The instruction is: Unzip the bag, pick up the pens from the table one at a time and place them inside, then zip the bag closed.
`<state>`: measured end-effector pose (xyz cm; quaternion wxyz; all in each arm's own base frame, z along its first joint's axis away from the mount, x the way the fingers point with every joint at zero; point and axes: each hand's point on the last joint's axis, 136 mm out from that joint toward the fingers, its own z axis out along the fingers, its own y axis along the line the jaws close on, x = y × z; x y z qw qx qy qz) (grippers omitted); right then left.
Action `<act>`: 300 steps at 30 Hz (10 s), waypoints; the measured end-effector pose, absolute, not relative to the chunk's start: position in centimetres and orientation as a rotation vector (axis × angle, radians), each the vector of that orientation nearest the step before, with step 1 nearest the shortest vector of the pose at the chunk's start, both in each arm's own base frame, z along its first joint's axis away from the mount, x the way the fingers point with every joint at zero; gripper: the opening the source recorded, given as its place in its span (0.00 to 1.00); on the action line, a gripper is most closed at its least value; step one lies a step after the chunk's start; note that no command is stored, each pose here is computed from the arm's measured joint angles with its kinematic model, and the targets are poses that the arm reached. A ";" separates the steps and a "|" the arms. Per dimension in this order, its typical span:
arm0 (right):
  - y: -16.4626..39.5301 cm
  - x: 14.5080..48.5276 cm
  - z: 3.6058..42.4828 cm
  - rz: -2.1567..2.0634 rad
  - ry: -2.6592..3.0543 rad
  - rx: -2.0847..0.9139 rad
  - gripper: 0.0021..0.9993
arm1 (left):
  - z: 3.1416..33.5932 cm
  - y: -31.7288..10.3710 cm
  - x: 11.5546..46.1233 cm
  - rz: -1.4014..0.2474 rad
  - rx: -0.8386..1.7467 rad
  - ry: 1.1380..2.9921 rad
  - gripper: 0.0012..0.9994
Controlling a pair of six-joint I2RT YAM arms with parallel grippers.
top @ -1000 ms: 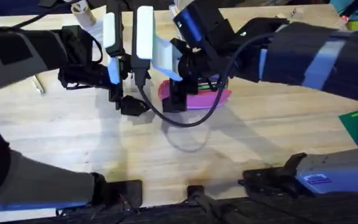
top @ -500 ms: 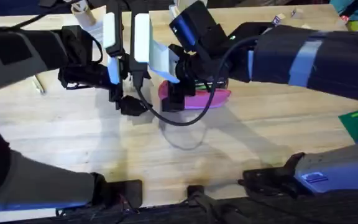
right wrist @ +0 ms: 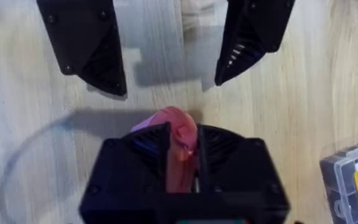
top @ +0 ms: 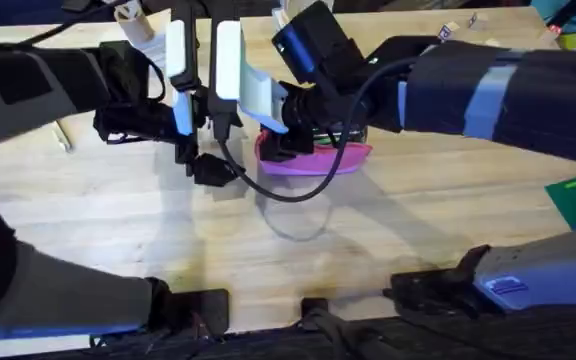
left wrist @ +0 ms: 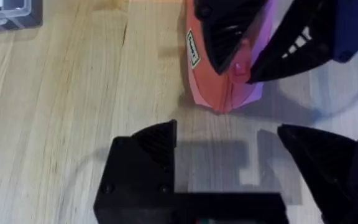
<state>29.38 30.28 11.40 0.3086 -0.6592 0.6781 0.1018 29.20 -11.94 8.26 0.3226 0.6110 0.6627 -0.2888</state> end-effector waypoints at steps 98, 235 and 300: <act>11.4 32.3 20.2 0.196 2.284 -0.880 0.73 | 9.2 -17.4 29.5 -1.036 1.467 1.593 0.04; 27.0 31.4 15.5 0.728 2.521 -0.368 0.03 | 10.9 -17.1 28.1 -1.051 1.468 1.620 0.99; 5.6 32.2 7.5 0.234 2.896 0.087 0.03 | 10.2 -18.7 28.0 -1.015 1.547 1.603 0.04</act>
